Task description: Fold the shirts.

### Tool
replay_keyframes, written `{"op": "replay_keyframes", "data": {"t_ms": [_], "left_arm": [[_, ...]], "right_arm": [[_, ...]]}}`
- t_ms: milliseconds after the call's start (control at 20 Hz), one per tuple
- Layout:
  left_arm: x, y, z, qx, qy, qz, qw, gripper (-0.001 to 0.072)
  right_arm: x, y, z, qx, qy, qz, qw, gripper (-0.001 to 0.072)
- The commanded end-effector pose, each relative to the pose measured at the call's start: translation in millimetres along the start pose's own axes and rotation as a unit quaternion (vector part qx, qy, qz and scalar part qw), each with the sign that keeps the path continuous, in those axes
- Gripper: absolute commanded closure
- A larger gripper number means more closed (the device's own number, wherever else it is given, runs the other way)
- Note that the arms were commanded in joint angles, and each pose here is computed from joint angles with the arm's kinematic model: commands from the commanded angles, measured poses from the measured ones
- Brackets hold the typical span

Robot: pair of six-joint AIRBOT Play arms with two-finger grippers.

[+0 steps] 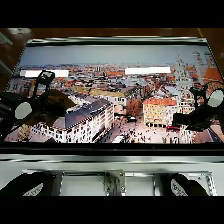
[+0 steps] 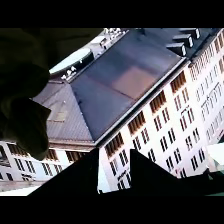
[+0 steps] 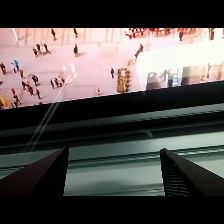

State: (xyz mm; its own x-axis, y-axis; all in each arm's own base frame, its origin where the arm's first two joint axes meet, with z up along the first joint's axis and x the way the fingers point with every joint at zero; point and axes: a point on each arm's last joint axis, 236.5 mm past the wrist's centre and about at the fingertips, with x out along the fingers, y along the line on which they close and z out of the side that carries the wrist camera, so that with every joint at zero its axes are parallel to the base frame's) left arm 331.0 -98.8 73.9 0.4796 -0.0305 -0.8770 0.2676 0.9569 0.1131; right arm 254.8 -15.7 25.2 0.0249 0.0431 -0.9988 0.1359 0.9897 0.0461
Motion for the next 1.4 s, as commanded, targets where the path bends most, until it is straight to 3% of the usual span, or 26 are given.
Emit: {"op": "replay_keyframes", "data": {"t_ms": [0, 50, 150, 300, 400, 500, 600, 1150, 1200, 1250, 1300, 1350], "left_arm": [[10.0, 52.5, 31.1, 0.009, -0.051, 0.084, 0.995, 0.024], [19.1, 81.3, 30.0, -0.036, -0.04, 0.105, 0.993, 0.0148], [41.2, 139.5, 10.9, -0.148, 0.003, 0.126, 0.981, 0.0094], [74.9, 182.1, -15.3, -0.331, 0.033, 0.071, 0.94, 0.0093], [96.2, 202.2, -38.4, -0.4, 0.057, 0.054, 0.913, 0.0093], [109.9, 219.9, -60.9, -0.427, 0.08, 0.061, 0.898, 0.0093], [119.7, 234.4, -73.6, -0.434, 0.087, 0.075, 0.893, -0.0013], [181.3, 216.9, -101.2, -0.412, 0.146, 0.032, 0.899, -0.0013], [182.3, 219.8, -97.7, -0.413, 0.136, 0.034, 0.9, 0.0113], [181.9, 221.1, -96.1, -0.412, 0.134, 0.035, 0.901, 0.0438], [181.0, 222.0, -93.9, -0.404, 0.132, 0.034, 0.905, 0.0658], [179.1, 221.0, -90.3, -0.396, 0.131, 0.029, 0.909, 0.0662]], "right_arm": [[0.2, -0.1, 0.1, 0.003, 0.0, -0.001, 1.0, 0.0016], [0.2, -0.2, 0.1, 0.003, 0.0, -0.001, 1.0, 0.0016], [0.2, 0.0, -1.7, -0.002, 0.004, 0.0, 1.0, 0.0016], [1.7, 0.7, -3.7, -0.002, 0.011, 0.001, 1.0, 0.0016], [5.2, 3.5, -6.0, -0.001, 0.022, 0.007, 1.0, 0.0016], [9.5, 8.2, -10.7, 0.0, 0.042, 0.017, 0.999, 0.0016], [13.9, 14.0, -13.7, 0.001, 0.059, 0.03, 0.998, 0.0016], [25.5, 22.7, -15.1, 0.014, 0.089, 0.048, 0.995, 0.0016], [24.9, 26.6, -15.2, 0.014, 0.089, 0.056, 0.994, 0.0016], [24.4, 31.0, -15.1, 0.015, 0.09, 0.065, 0.994, 0.0016], [23.9, 34.4, -15.2, 0.015, 0.09, 0.072, 0.993, 0.0016], [23.4, 37.6, -15.1, 0.016, 0.09, 0.079, 0.993, 0.0016]]}}
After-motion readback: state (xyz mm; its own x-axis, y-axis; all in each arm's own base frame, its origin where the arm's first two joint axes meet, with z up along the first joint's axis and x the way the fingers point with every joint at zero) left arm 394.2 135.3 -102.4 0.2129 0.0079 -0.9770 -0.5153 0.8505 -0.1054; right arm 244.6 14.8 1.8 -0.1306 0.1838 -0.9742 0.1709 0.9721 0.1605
